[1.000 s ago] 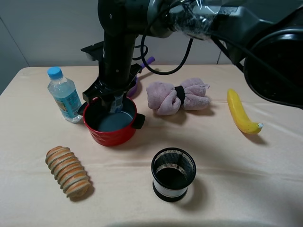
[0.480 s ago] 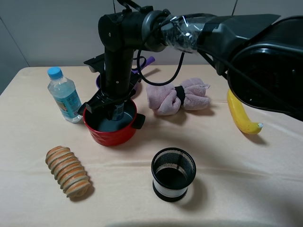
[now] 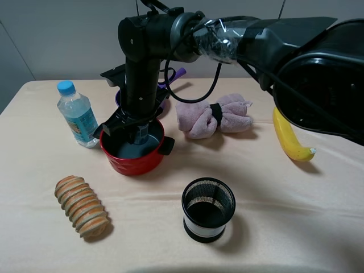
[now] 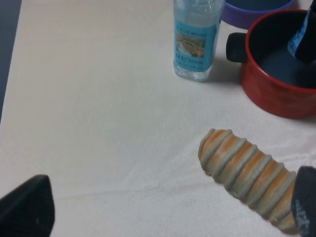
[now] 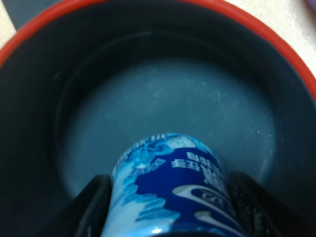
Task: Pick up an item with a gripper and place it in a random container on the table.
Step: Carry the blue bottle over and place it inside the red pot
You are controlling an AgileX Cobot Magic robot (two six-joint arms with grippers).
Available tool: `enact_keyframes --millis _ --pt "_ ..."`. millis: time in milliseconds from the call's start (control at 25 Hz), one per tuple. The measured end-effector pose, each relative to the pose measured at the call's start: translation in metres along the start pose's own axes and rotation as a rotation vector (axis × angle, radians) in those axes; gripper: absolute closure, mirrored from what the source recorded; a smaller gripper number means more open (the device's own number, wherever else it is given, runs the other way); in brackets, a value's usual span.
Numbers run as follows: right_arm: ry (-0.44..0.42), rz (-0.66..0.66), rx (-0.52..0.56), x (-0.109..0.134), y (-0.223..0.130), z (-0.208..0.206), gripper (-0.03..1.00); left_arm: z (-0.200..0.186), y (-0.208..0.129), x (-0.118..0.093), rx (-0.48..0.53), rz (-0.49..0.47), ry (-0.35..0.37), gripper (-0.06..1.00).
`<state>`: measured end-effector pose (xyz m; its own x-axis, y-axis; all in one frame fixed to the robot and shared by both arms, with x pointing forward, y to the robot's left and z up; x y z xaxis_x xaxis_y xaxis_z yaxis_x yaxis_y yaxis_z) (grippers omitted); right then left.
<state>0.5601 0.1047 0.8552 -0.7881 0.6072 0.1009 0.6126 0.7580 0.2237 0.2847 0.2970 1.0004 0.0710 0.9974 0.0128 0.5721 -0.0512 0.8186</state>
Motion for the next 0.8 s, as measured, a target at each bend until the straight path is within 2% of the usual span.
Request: enact_keyframes --millis 120,280,360,800 --pt "0.000 0.000 0.001 0.0000 -0.0001 0.0000 0.57 0.0000 0.0000 0.0000 0.000 0.000 0.000 -0.03" --pt "0.001 0.000 0.001 0.0001 -0.0001 0.0000 0.36 0.0000 0.0000 0.0000 0.000 0.000 0.000 -0.03" --pt "0.002 0.001 0.001 0.0003 -0.0001 0.0000 0.31 0.0000 0.0000 0.0000 0.000 0.000 0.000 -0.03" --pt "0.001 0.000 0.001 0.0002 -0.0001 -0.0006 0.27 0.0000 0.0000 0.0000 0.000 0.000 0.000 -0.03"
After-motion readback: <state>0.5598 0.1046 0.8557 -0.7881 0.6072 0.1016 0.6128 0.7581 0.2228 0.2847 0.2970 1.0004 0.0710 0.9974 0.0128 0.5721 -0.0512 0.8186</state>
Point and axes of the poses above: a point on each arm's last joint axis where the gripper is mounted, z pointing out along that axis toward the gripper, x along the wrist's bending axis when the last joint is at zero, y = z × x, the point moved 7 cm from there along z, pointing out along that axis toward the gripper, and after that the axes turned 1 degree about -z, right-handed, at the moved point
